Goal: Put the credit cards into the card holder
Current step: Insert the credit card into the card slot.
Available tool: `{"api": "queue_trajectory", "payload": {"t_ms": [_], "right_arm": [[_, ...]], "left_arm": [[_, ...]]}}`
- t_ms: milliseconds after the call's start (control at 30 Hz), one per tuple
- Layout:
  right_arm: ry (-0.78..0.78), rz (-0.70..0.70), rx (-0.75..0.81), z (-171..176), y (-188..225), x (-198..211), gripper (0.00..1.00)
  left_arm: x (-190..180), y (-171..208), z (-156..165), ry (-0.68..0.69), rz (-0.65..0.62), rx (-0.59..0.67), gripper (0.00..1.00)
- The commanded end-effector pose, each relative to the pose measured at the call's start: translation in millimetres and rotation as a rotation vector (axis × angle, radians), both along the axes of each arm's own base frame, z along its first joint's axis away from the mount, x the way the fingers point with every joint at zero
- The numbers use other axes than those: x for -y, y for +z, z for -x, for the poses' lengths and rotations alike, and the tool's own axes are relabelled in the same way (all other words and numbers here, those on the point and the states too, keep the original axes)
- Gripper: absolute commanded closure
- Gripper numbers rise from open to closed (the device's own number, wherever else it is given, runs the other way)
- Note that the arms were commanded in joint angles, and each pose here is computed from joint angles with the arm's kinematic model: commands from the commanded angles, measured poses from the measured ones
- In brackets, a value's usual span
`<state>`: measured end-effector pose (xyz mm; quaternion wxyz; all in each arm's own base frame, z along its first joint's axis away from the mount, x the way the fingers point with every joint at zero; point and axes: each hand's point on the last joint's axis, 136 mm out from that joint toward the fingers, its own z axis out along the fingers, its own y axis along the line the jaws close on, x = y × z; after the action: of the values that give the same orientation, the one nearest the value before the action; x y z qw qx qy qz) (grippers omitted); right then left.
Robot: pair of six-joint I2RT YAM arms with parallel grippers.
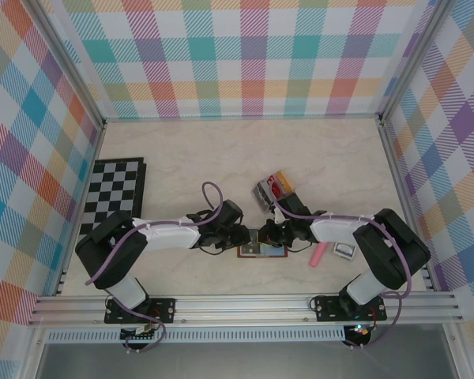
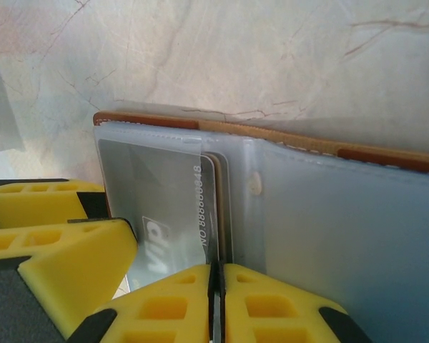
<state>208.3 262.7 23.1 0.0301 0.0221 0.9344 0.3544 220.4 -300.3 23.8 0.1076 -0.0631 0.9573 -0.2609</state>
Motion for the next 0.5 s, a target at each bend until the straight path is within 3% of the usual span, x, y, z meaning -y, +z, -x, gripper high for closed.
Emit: {"api": "queue_trajectory", "payload": {"t_ms": [0,233,467], "right_arm": [[0.027,-0.054,0.03,-4,17,-15,0.85],[-0.007,0.163,0.095,-6,15,23,0.81],[-0.008,0.343,0.043,7,-10,56,0.81]], "left_arm": [[7,-5,7,-0.027,0.023,-0.018,0.6],[-4,-15,10,-0.011,-0.037,-0.035,0.63],[-10,-26,14,-0.011,-0.071,-0.058,0.67]]}}
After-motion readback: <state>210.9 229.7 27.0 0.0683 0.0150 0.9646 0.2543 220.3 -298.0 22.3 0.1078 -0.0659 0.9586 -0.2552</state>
